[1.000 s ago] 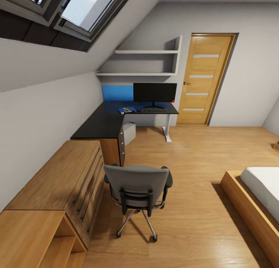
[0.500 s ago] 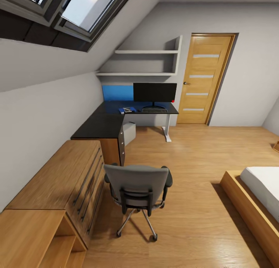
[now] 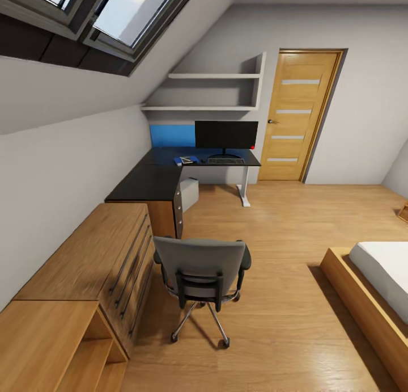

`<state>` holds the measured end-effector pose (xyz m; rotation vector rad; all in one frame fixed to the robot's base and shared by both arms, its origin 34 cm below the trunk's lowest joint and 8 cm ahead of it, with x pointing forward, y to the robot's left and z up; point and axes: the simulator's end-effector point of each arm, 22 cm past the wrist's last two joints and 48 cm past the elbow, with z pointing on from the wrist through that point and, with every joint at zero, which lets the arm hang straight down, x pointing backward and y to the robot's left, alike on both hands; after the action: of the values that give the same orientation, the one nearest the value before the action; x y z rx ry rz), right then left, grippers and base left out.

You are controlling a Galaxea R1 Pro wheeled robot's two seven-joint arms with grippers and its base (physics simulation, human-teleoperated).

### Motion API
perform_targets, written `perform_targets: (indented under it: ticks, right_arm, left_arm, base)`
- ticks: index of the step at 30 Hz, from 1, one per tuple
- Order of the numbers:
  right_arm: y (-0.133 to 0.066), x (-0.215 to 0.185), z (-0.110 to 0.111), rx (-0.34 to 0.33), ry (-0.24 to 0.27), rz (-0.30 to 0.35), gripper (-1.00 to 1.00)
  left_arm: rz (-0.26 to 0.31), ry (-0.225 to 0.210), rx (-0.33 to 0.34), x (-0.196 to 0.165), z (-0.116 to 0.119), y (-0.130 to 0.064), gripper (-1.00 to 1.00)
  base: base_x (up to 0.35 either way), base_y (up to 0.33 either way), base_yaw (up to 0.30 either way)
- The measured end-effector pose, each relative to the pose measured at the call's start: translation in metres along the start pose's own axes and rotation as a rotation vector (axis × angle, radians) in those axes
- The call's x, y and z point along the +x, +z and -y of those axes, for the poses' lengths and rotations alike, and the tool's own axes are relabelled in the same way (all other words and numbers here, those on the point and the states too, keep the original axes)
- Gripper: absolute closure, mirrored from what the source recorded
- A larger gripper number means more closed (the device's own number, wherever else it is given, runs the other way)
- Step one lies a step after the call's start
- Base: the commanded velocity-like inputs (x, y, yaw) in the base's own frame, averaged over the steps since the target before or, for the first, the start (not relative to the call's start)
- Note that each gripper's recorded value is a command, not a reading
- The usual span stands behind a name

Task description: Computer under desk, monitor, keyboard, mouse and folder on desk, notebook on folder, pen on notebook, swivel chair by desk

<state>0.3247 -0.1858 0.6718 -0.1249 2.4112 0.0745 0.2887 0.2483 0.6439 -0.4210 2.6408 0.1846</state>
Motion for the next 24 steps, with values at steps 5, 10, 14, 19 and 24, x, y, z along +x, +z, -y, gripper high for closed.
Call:
perform_targets:
  ticks: [5, 10, 14, 19, 24]
  right_arm:
    - [0.0000, 0.0005, 0.0000, 0.000, 0.000, -0.001, -1.00]
    - [0.0000, 0.0007, 0.0000, 0.000, 0.000, -0.002, -1.00]
    - [-0.0003, 0.0013, 0.0000, 0.000, -0.001, -0.003, -1.00]
    - [-0.0004, 0.0015, -0.0002, -0.001, -0.001, -0.004, -1.00]
    - [-0.0005, 0.0017, -0.0004, -0.002, -0.002, -0.005, -1.00]
  left_arm:
    - [0.000, 0.000, 0.000, -0.0001, 0.0000, 0.0002, -1.00]
    - [0.000, 0.000, 0.000, -0.0001, 0.0001, 0.0002, -1.00]
    - [0.000, 0.000, 0.000, -0.0001, 0.0001, 0.0001, -1.00]
    - [0.000, 0.000, 0.000, -0.0001, 0.0002, 0.0000, -1.00]
    - [0.000, 0.001, 0.000, -0.0001, 0.0001, 0.0000, -1.00]
  base:
    - [-0.126, 0.000, 0.000]
    - [-0.224, 0.000, 0.000]
    - [-0.128, 0.000, 0.000]
    - [-0.036, 0.000, 0.000]
    - [-0.011, 0.000, 0.000]
